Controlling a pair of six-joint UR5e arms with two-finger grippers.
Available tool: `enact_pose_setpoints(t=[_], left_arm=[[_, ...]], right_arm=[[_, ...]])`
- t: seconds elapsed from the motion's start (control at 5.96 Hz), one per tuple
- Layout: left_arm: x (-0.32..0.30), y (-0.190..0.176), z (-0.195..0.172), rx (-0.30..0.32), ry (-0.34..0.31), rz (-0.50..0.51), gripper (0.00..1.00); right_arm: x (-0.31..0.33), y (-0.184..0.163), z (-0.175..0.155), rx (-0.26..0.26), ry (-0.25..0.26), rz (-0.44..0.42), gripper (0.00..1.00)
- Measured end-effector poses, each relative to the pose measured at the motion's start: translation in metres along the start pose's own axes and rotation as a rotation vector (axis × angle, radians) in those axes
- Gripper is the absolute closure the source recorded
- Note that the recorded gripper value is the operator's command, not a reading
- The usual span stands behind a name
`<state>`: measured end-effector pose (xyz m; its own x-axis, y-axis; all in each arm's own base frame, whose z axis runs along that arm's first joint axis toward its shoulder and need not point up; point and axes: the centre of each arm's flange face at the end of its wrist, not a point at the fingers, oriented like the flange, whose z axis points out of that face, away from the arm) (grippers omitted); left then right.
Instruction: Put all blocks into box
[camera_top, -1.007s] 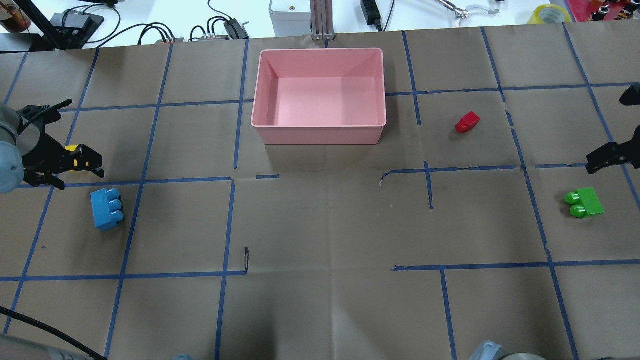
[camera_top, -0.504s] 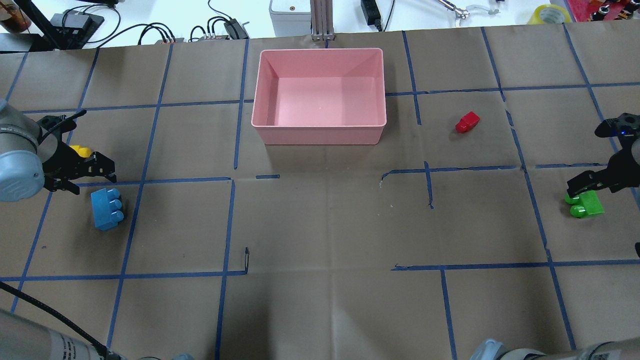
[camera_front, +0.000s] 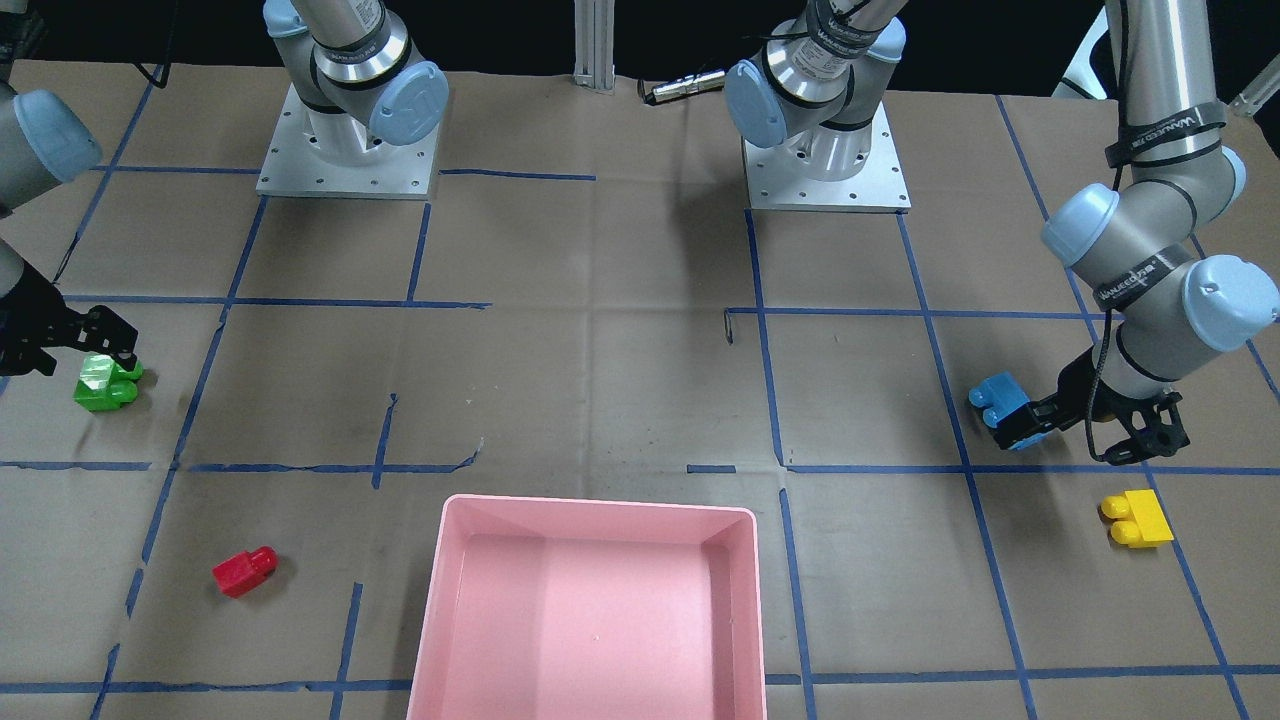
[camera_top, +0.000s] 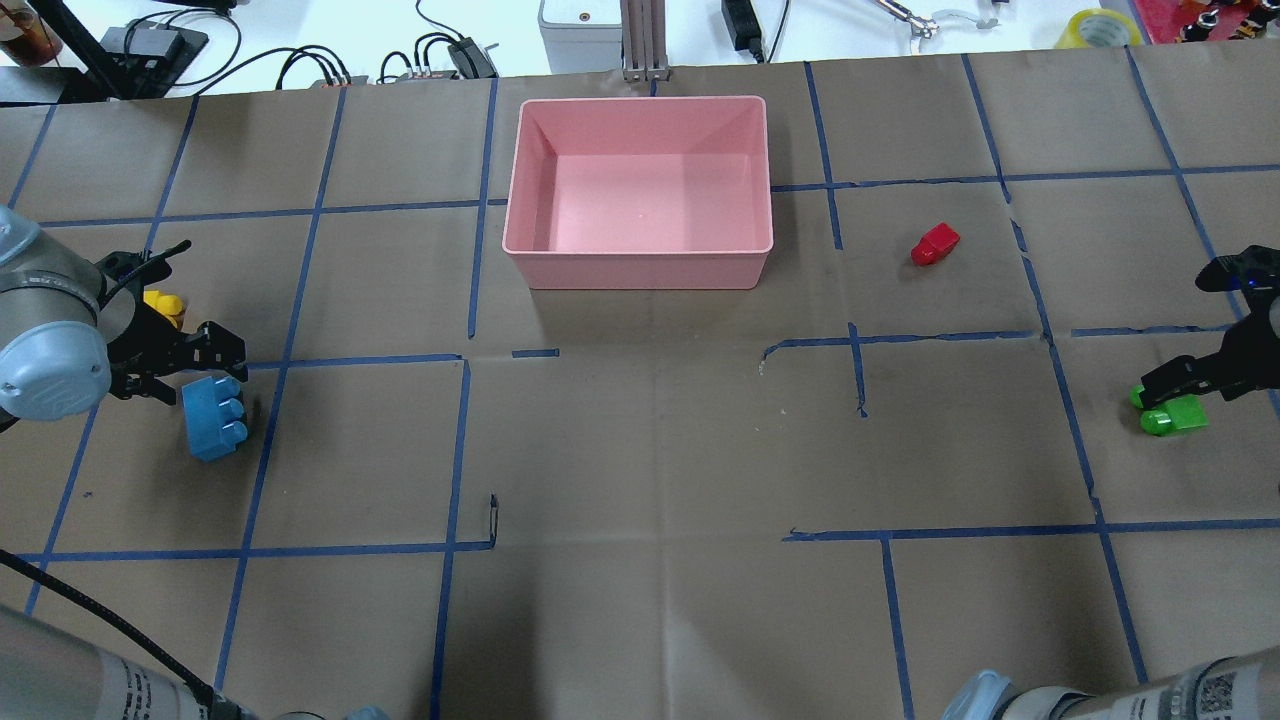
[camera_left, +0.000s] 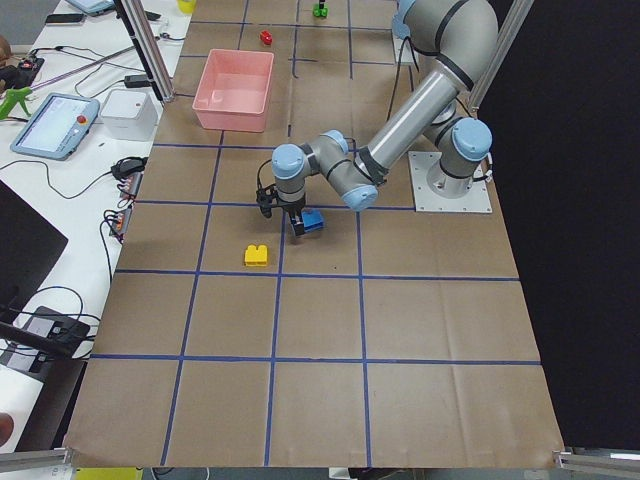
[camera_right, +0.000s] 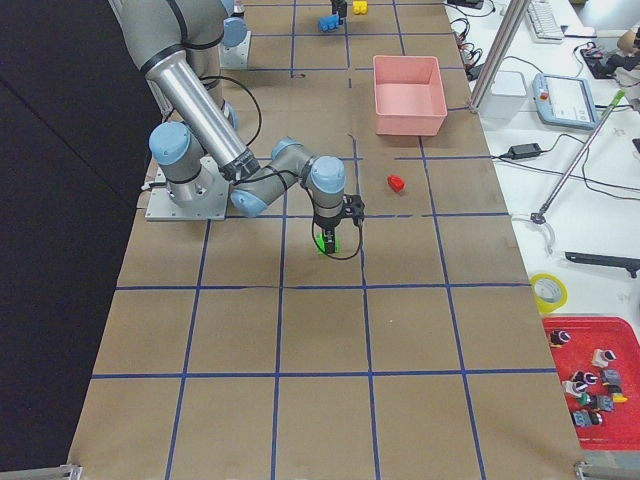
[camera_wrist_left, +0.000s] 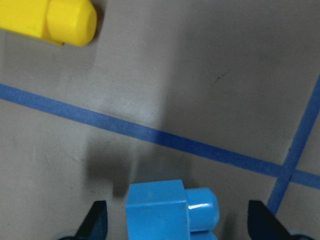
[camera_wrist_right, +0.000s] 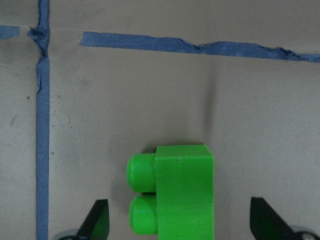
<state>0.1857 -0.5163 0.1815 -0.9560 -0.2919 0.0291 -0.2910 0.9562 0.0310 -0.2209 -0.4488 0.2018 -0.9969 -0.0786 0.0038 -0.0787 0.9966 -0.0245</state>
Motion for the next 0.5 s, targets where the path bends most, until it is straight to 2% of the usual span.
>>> enact_pose_setpoints(t=[0.34,0.5], left_arm=[[-0.006,0.006,0.006,-0.013,0.005,-0.010,0.03],[-0.008,0.008,0.006,-0.017,0.007,-0.014,0.09]], right_arm=[[0.003,-0.001,0.008,0.007,0.005,0.002,0.01],[0.003,-0.002,0.014,0.005,0.002,0.003,0.01]])
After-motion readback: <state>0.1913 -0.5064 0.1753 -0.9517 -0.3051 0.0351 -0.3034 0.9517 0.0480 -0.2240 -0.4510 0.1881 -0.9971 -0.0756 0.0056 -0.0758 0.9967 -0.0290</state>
